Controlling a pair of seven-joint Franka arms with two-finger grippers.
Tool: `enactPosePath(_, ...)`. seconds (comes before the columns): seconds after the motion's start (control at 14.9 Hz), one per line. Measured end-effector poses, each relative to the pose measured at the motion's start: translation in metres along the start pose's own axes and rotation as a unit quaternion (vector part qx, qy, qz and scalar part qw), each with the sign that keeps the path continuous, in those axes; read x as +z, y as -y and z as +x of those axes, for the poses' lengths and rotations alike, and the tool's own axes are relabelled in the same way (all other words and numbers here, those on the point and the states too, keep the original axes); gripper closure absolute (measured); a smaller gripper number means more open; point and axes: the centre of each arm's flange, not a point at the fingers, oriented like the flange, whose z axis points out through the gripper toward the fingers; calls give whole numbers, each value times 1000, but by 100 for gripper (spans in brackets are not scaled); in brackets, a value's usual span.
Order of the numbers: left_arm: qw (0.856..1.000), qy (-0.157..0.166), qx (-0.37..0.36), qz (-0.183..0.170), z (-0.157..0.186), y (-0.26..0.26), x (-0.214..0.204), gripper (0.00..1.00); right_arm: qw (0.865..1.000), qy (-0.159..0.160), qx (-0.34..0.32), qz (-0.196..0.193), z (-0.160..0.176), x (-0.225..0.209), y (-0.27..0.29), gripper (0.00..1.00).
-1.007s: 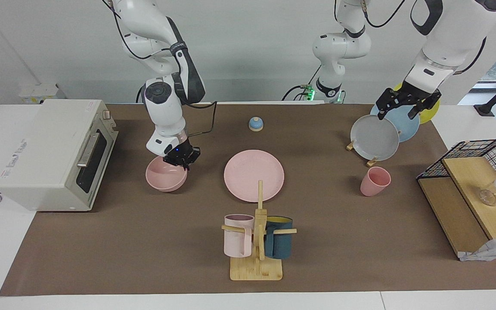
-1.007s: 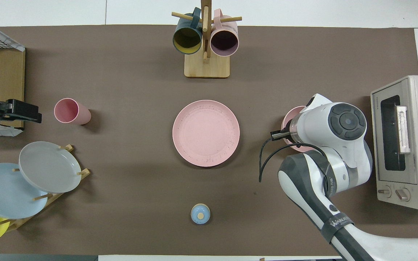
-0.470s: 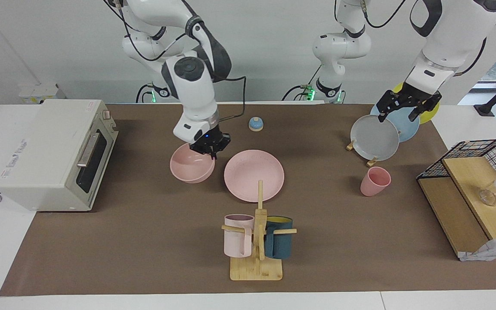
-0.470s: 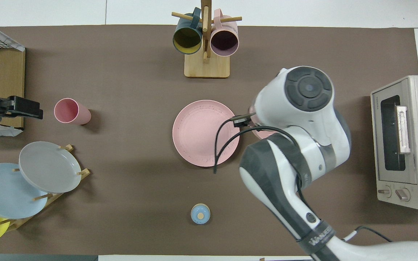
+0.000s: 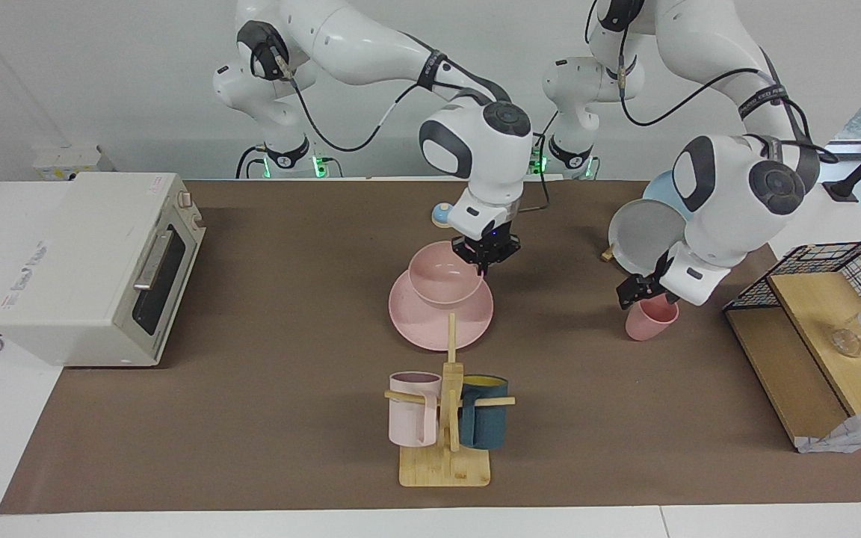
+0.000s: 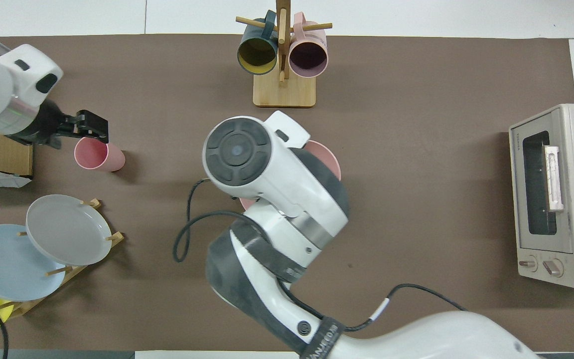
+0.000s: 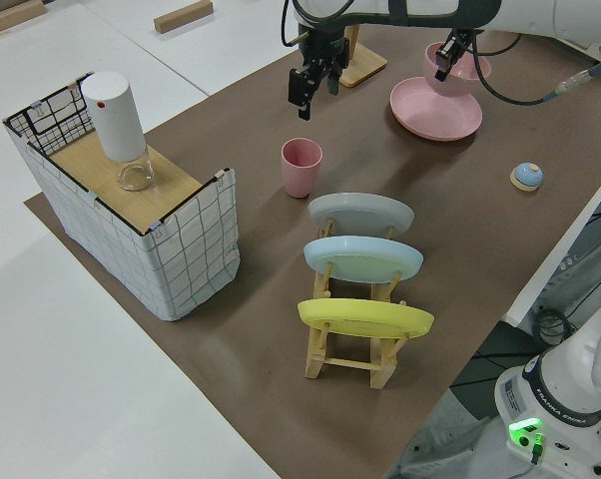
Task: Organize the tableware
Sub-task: 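Carry the pink bowl with the right gripper while the left gripper grasps the cup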
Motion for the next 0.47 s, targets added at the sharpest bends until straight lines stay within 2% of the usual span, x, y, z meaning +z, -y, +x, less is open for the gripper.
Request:
enactPosePath(0.27,1000,-6,-7,0,5,5,5,0,1000,8,5,-7,3,15,-5,95)
enactPosePath(0.47,1000,2,-17,1,3,8,19,0,1000,6,-3,-24,-3,23,-9,95)
